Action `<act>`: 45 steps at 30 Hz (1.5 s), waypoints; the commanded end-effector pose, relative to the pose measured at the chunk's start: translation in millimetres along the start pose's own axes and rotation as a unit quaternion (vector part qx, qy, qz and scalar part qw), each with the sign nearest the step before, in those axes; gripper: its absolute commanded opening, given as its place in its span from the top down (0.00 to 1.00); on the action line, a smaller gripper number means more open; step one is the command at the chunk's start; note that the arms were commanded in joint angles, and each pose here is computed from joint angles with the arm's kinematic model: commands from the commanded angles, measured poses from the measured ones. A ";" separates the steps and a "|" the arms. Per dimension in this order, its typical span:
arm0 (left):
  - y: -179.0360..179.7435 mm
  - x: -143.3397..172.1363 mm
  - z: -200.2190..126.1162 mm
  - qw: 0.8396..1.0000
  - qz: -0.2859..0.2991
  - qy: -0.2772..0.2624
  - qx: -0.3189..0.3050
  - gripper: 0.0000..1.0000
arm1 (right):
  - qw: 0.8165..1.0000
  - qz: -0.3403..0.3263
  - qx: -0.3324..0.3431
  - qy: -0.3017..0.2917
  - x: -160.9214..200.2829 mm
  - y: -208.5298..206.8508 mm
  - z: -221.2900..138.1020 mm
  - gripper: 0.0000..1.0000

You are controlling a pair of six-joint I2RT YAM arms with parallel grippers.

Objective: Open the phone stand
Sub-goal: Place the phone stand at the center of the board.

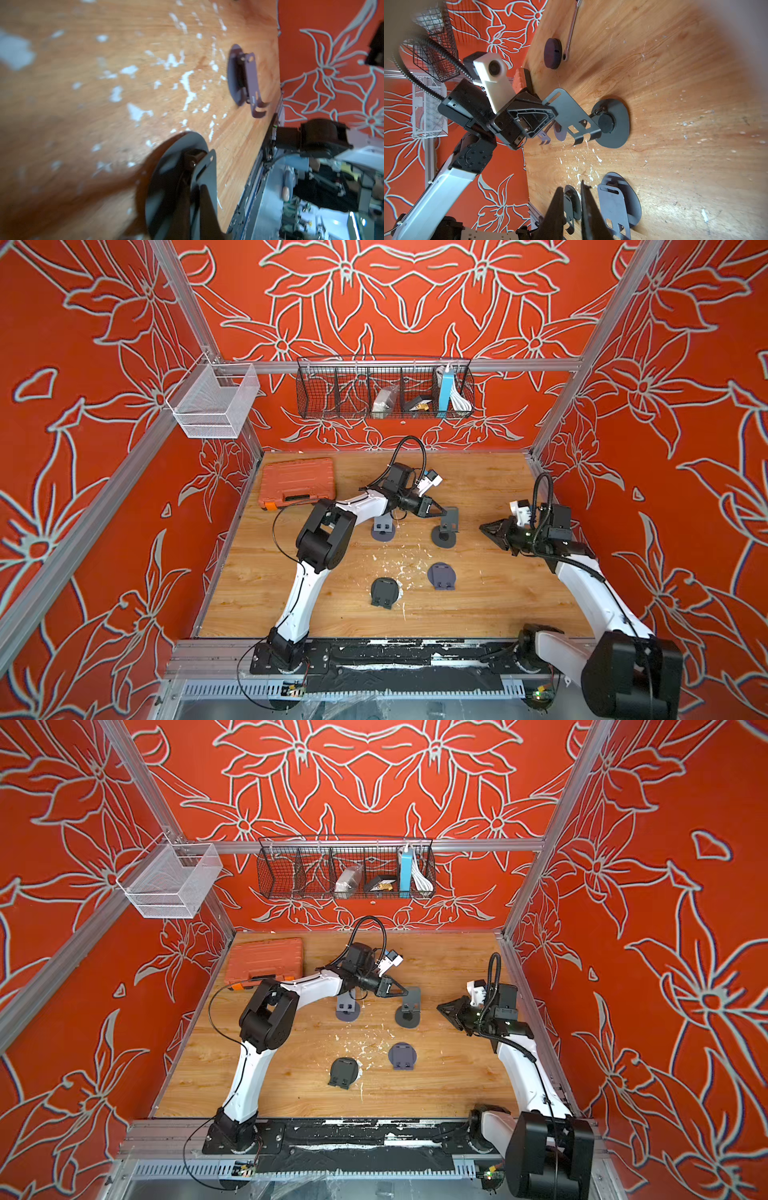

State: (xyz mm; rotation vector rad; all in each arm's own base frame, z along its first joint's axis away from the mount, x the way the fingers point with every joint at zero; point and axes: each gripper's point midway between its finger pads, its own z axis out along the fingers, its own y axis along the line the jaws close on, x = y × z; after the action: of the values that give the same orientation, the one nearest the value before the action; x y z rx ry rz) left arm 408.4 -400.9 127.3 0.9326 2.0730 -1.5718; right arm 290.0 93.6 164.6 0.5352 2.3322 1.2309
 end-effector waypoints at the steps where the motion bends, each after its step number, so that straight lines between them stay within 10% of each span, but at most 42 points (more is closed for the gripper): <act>1: 3.6 -1.2 -3.4 1.000 0.024 0.009 -0.005 1.00 | 1.000 -0.004 0.003 -0.003 -1.5 -4.1 0.7 0.81; 9: 18.6 8.4 -7.1 1.000 0.007 0.018 -0.022 1.00 | 1.000 -0.002 0.000 0.003 -2.2 -5.9 4.4 0.81; 34: -32.6 -33.0 -48.8 0.997 0.028 -0.029 -0.067 0.55 | 0.999 -0.032 -0.015 -0.010 -1.9 14.6 -9.6 0.81; 45: -68.3 25.6 -113.0 0.981 -0.072 -0.041 -0.173 0.47 | 0.994 -0.101 -0.014 -0.025 -5.1 46.0 -27.3 0.81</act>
State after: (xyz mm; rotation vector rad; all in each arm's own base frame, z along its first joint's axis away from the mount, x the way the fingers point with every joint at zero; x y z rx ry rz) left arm 374.1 -311.9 205.8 0.6835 2.1879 -1.2630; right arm 287.4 95.2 209.4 0.3664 2.2628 1.1765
